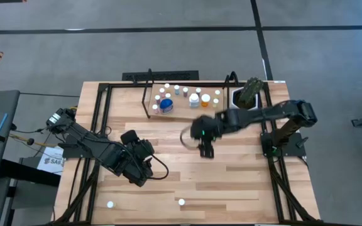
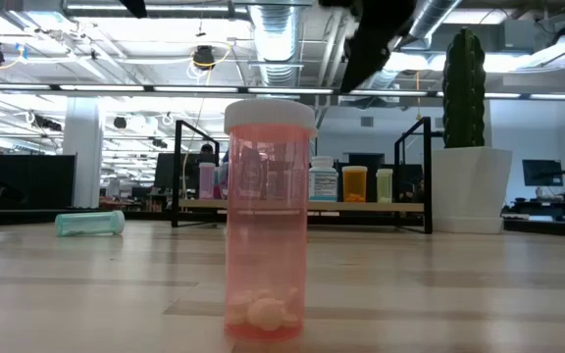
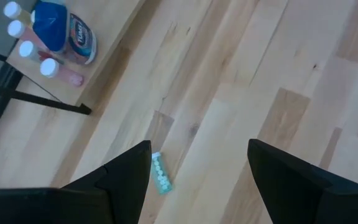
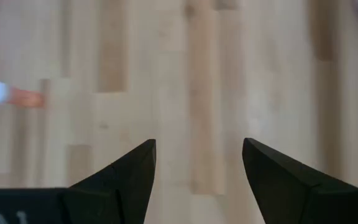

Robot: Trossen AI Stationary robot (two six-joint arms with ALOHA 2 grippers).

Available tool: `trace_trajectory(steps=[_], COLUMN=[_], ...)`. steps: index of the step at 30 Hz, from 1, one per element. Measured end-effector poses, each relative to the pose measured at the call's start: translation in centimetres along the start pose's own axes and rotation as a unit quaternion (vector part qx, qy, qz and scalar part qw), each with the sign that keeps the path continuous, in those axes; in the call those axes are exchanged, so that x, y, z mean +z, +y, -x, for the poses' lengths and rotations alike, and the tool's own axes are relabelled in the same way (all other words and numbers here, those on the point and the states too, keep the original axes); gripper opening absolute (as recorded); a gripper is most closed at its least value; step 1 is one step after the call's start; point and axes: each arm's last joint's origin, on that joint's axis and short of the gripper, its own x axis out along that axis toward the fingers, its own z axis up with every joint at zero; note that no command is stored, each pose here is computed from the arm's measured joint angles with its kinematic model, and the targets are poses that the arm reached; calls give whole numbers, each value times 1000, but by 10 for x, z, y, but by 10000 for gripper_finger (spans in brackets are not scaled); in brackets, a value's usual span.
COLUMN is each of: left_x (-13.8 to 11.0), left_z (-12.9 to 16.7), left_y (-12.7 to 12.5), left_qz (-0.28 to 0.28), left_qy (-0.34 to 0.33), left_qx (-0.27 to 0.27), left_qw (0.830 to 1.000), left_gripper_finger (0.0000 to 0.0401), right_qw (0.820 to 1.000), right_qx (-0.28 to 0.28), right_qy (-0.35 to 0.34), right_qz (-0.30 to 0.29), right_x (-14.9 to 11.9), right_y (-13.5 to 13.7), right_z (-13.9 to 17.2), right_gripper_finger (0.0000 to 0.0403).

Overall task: Pick and place medicine bottles onto shelf by color
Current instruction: Put the yellow pill bottle on the shelf

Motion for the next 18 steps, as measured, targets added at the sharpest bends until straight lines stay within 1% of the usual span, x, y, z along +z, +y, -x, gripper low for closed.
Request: trace_trajectory(steps=[3,5,8,12,14,18], left_x=[0,-4,-18,-42,-56,-89], left_z=[0,2,11,29,34,35], left_y=[-2,-6,-15,-29,-36,-47], left_qz=[13,17,17,41,76,152], left_qy=[14,47,86,115,122,165], left_qx=[-22,-48,-83,-114,-116,-92], left_qw=[1000,998,993,986,983,970], left_gripper_finger=[254,254,254,254,254,254], right_qw=[1000,1000,999,997,995,992], right_qx=[5,-2,-20,-41,-47,-50], right_qy=[-15,-24,-38,-63,-75,-93], right_qz=[4,-3,-16,-34,-47,-64], right_x=[-4,-9,-20,-34,-40,-51], right_y=[36,57,88,121,134,154], right_z=[0,2,5,11,10,11], right_gripper_finger=[261,261,261,261,261,261])
